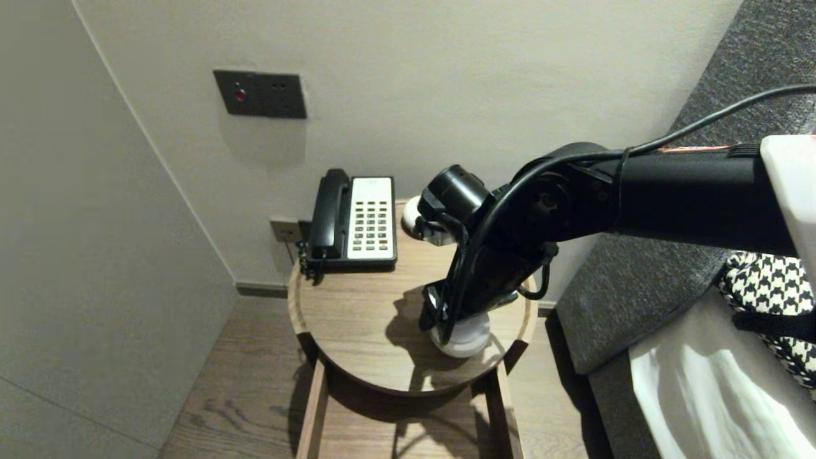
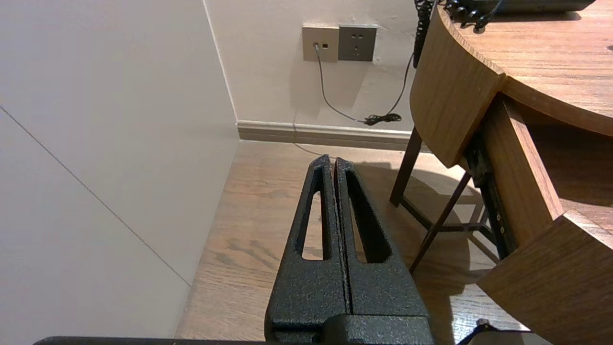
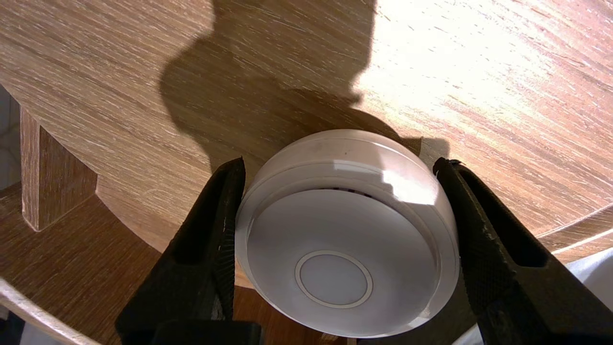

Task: Take the remote control out of the drawer one by one and place them on the table

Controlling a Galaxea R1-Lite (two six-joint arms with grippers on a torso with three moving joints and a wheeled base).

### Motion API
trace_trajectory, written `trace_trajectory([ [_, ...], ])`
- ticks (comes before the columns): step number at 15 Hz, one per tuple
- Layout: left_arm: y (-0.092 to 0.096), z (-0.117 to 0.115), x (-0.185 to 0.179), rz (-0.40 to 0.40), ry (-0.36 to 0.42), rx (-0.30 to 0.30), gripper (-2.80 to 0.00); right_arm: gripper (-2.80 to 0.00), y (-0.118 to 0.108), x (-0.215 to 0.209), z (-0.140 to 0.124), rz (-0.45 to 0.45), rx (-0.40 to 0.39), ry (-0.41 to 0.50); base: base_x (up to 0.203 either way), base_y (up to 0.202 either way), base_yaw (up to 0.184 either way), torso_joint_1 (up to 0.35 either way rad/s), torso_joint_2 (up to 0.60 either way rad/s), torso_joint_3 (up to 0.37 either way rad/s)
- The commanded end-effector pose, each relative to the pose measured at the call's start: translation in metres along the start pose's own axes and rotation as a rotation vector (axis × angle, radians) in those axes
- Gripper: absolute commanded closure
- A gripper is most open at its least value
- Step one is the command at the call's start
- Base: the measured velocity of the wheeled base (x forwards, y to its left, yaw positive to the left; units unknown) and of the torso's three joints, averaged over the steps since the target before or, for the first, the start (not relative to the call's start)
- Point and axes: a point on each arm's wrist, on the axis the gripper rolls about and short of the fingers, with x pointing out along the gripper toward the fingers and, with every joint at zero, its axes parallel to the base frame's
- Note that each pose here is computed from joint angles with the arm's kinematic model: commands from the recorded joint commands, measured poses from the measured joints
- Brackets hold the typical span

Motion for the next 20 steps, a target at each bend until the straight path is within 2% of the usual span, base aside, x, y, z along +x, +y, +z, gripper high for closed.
trace_trajectory([
  [1, 0.000, 0.000, 0.000, 0.001, -0.001, 0.000, 0.00, -2.80, 0.001, -0.001, 0.000, -0.004, -0.001, 0.000, 0.000, 0.000, 0.000, 0.000, 0.00, 0.000],
  [11, 0.000, 0.000, 0.000, 0.001, -0.001, 0.000, 0.00, -2.80, -0.002, -0.019, 0.001, -0.006, 0.011, -0.047, 0.000, 0.000, 0.000, 0.000, 0.00, 0.000],
  [20, 0.000, 0.000, 0.000, 0.001, -0.001, 0.000, 0.00, -2.80, -0.023, -0.030, 0.028, -0.014, 0.092, -0.281, 0.000, 0.000, 0.000, 0.000, 0.00, 0.000],
])
